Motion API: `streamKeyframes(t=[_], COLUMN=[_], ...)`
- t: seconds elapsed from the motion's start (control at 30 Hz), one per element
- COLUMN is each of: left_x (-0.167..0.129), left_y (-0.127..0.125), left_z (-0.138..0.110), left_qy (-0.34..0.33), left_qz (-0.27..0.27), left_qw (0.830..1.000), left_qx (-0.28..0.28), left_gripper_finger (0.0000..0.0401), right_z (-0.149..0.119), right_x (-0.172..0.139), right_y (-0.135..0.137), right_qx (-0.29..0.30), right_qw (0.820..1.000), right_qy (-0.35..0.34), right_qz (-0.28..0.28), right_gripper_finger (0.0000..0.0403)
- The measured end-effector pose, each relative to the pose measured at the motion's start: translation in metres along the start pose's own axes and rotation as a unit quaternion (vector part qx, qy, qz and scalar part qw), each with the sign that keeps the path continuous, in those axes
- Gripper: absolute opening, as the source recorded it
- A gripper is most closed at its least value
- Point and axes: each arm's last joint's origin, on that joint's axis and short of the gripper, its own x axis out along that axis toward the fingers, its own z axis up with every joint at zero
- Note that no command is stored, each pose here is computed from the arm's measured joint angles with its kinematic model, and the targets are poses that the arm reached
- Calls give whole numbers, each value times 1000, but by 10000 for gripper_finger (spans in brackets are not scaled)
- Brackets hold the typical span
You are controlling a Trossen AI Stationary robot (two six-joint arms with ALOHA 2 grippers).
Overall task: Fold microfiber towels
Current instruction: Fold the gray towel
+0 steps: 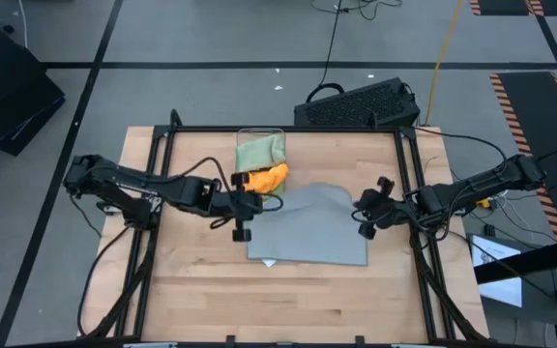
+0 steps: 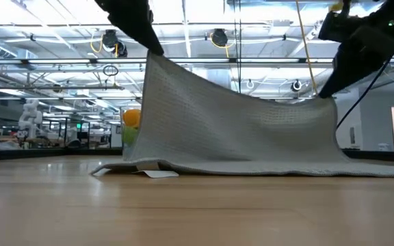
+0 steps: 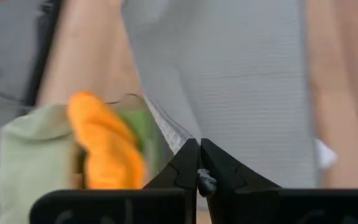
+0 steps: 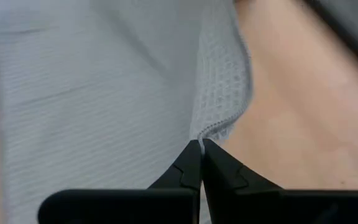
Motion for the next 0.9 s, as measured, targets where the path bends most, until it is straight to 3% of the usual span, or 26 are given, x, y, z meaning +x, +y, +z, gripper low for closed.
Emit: streamKeyframes(t=[0.2,0.47,0.7,0.9], left_x=[14,17,25,34], left_y=[-20,-39,-47,-51], left_z=[-18,-34,-43,-55], left_qy=[8,26,10,3], left_qz=[-61,-63,-92,-95], left_qw=[998,997,996,995], left_qx=[11,21,-1,-13], left_gripper_finger=[6,13,11,12], right_z=[-8,-31,-34,-37], right_x=[4,20,19,19], right_y=[4,10,13,12], right_qx=[30,62,66,68], right_qw=[996,981,968,963], right_qy=[45,92,122,149], right_qz=[70,158,210,214], right_gripper_finger=[0,0,0,0])
